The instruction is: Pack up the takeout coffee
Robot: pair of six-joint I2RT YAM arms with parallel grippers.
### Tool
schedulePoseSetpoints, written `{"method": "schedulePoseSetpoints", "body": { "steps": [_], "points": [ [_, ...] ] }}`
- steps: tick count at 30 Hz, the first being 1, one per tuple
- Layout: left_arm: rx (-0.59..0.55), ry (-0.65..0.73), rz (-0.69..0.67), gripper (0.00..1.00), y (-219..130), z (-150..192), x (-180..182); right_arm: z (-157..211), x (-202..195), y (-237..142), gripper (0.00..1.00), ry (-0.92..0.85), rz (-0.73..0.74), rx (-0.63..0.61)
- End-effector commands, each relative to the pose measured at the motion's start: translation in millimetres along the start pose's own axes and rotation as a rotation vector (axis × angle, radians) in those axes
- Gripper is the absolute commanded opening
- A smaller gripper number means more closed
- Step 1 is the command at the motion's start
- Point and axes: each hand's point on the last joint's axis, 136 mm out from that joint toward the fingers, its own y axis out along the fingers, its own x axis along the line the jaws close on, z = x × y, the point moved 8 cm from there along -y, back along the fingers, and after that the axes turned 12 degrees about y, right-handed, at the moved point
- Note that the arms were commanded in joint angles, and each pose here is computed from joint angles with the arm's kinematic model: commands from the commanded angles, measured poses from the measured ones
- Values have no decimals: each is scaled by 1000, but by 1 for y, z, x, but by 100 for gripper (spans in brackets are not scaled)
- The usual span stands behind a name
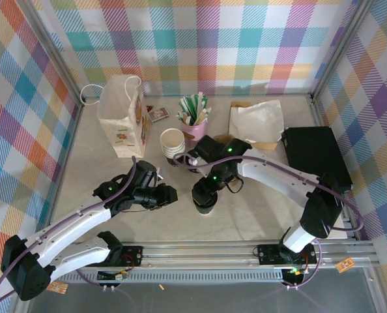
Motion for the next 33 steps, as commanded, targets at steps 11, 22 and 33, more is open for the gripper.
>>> {"method": "schedulePoseSetpoints", "body": {
  "steps": [11, 22, 33],
  "points": [
    [-9, -7, -39, 27, -6, 6, 9, 2, 5, 6, 89, 12, 77, 32],
    [2, -6, -42, 27, -5, 5, 9, 8, 7, 12, 86, 132, 66, 47],
    [2, -6, -41, 27, -4, 4, 8, 17, 5, 12, 78, 281, 60, 37]
  ]
}}
